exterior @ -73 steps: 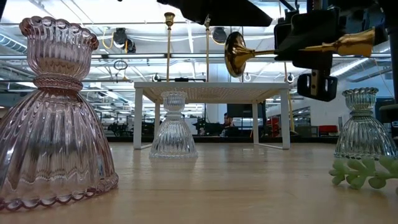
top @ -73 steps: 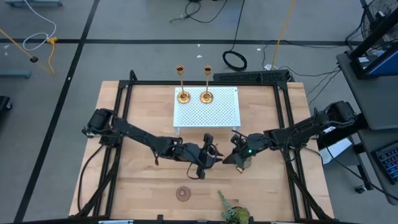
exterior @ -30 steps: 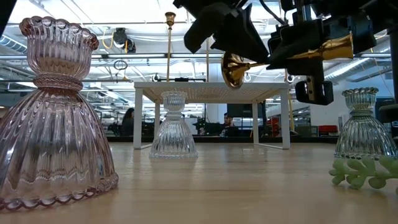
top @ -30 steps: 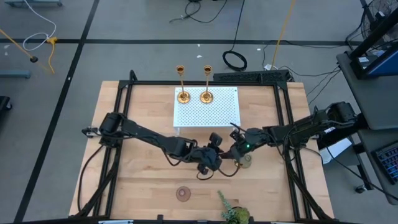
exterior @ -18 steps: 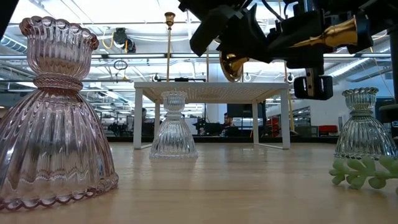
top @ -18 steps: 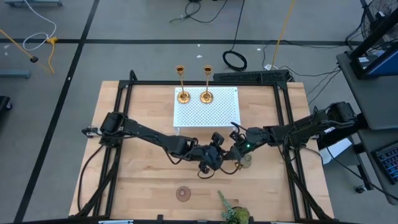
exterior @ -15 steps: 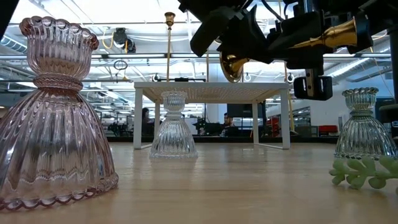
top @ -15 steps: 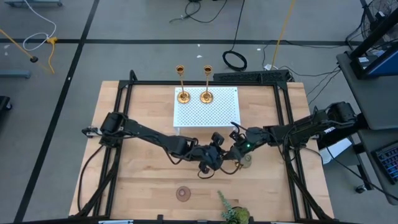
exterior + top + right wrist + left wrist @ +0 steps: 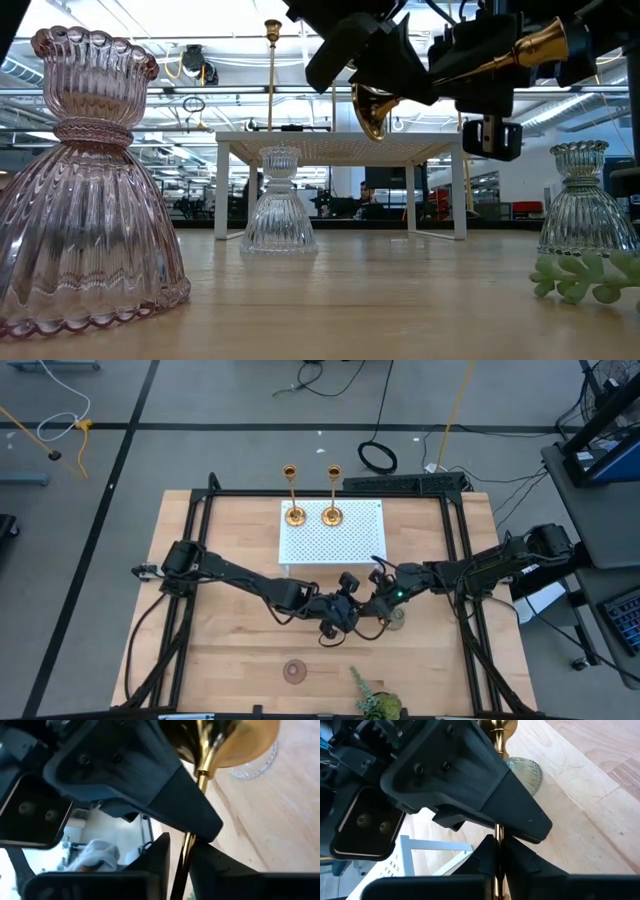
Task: Pick & Place candle stick holders
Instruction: Put the gold candle holder on the shelf
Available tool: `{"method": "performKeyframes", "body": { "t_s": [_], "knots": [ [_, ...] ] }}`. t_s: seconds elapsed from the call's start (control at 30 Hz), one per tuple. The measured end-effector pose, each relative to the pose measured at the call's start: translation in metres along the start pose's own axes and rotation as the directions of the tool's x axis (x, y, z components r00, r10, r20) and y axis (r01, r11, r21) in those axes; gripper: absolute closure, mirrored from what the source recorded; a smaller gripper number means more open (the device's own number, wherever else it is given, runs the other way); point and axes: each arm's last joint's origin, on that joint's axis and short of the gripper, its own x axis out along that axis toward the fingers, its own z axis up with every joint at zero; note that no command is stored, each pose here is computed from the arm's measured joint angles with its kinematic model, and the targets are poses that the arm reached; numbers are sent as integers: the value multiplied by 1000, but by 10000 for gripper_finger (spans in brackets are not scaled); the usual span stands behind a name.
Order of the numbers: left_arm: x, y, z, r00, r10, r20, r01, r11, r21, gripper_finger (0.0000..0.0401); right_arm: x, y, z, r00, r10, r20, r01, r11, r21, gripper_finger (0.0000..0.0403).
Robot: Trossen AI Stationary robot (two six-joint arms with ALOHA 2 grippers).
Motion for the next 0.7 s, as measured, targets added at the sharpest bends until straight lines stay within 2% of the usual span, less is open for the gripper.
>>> {"method": "performKeyframes", "body": {
  "t_s": [0.2, 0.37, 0.43, 0.6, 0.7],
  "knots": [
    [-2, -5, 2, 1000, -11, -10, 11, 1000, -26, 381, -1, 2, 0, 1000, 19, -17, -22, 991, -131, 302],
    [-6, -14, 7, 1000, -23, -1, 23, 1000, -19, 385, -5, 7, 0, 998, 51, -35, -55, 988, -147, 266],
    [-11, -15, 11, 1000, 2, -6, -3, 1000, -31, 385, -9, 10, 3, 997, 74, -38, -79, 980, -181, 257],
    [-27, -19, 15, 999, 22, -42, -25, 998, -51, 385, -27, 27, 12, 985, 171, 9, -159, 933, -323, 250],
    [-42, -12, 18, 999, 21, -36, -25, 993, -114, 385, -40, 35, 15, 977, 211, 42, -177, 897, -405, 253]
  ]
}}
